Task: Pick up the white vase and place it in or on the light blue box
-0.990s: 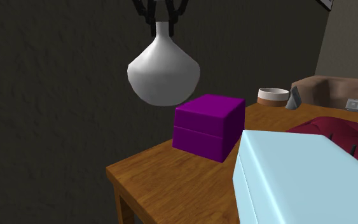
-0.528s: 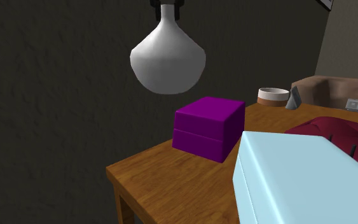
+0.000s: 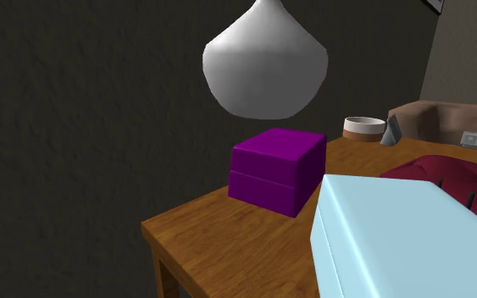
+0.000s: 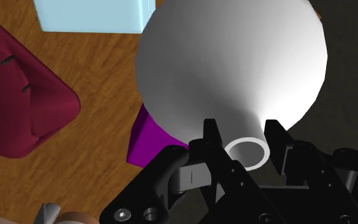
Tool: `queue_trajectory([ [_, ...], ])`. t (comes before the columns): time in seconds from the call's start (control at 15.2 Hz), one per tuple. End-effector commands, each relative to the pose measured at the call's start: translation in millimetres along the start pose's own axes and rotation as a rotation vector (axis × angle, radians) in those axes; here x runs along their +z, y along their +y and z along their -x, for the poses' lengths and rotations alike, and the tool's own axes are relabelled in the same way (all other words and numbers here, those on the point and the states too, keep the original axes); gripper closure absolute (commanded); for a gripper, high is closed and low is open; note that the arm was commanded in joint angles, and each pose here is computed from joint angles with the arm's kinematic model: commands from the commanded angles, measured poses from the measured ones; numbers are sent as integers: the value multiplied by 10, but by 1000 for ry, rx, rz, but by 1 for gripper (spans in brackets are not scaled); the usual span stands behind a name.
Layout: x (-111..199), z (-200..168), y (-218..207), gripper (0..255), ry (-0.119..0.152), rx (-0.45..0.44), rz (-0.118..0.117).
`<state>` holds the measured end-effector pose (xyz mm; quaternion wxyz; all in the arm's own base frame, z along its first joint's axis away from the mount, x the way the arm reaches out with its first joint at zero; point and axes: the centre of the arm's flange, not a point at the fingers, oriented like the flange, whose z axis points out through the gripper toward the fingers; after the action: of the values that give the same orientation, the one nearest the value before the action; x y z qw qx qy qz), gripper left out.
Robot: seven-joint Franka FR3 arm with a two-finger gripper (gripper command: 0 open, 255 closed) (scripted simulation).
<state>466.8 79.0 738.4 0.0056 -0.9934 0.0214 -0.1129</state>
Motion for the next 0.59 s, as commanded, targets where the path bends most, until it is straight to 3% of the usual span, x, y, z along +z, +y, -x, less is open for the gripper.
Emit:
queue_trajectory([
  [0.0,-112,122,244,255,1,-1,-1],
  [0.53,-507,632,1080,255,1,-1,-1],
])
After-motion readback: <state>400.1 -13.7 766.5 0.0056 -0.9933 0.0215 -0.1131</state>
